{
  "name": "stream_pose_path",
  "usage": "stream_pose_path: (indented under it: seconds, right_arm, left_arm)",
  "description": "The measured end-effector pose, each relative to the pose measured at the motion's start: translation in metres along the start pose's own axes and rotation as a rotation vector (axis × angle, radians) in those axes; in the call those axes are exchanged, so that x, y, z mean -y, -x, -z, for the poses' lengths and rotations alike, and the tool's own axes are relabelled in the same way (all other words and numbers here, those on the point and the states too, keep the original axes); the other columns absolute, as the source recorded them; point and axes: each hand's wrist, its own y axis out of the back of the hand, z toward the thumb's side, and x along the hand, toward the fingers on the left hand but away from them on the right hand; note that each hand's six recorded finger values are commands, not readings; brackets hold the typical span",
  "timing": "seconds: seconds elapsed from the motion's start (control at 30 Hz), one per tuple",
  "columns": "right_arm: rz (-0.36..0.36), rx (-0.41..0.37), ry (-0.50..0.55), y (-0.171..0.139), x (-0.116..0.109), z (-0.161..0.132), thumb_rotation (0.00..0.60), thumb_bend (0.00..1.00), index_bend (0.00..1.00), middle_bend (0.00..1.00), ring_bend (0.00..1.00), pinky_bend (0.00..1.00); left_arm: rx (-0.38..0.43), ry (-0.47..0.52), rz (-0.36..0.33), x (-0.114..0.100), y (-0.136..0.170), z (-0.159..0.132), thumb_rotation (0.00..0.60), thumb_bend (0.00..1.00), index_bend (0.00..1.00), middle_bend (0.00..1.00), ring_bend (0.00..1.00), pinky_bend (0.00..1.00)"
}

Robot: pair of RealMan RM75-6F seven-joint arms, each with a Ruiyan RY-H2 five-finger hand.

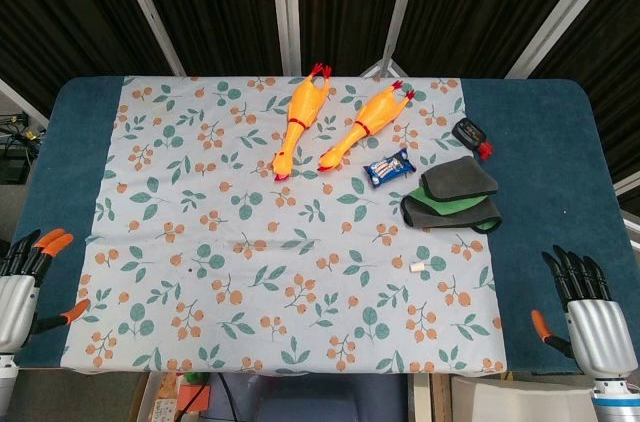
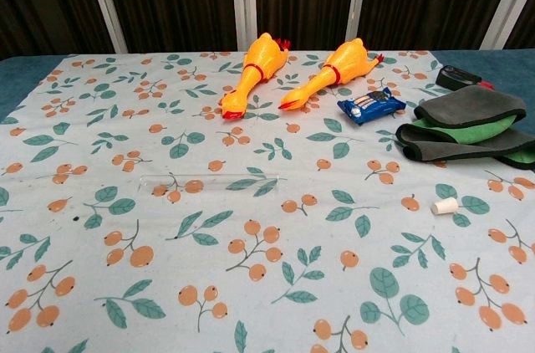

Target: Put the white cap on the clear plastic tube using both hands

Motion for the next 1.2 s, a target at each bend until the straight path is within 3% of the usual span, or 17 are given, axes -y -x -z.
stream_pose_path:
  seconds: [0.87, 1.2]
  right_arm:
    - [-0.004, -0.005, 0.020, 0.000, 0.000, -0.001, 0.600, 0.40, 0.00, 0.00, 0.00, 0.00]
    - [-0.016, 0.001, 0.039, 0.000, 0.002, -0.001, 0.600, 0.40, 0.00, 0.00, 0.00, 0.00]
  left_arm:
    - [-0.010, -0.020, 0.022, 0.002, -0.001, -0.002, 0.600, 0.18, 0.16, 0.10, 0.00, 0.00]
    - [0.012, -0.058, 0.042, 0.013, -0.039, -0.026, 0.600, 0.19, 0.20, 0.18, 0.00, 0.00]
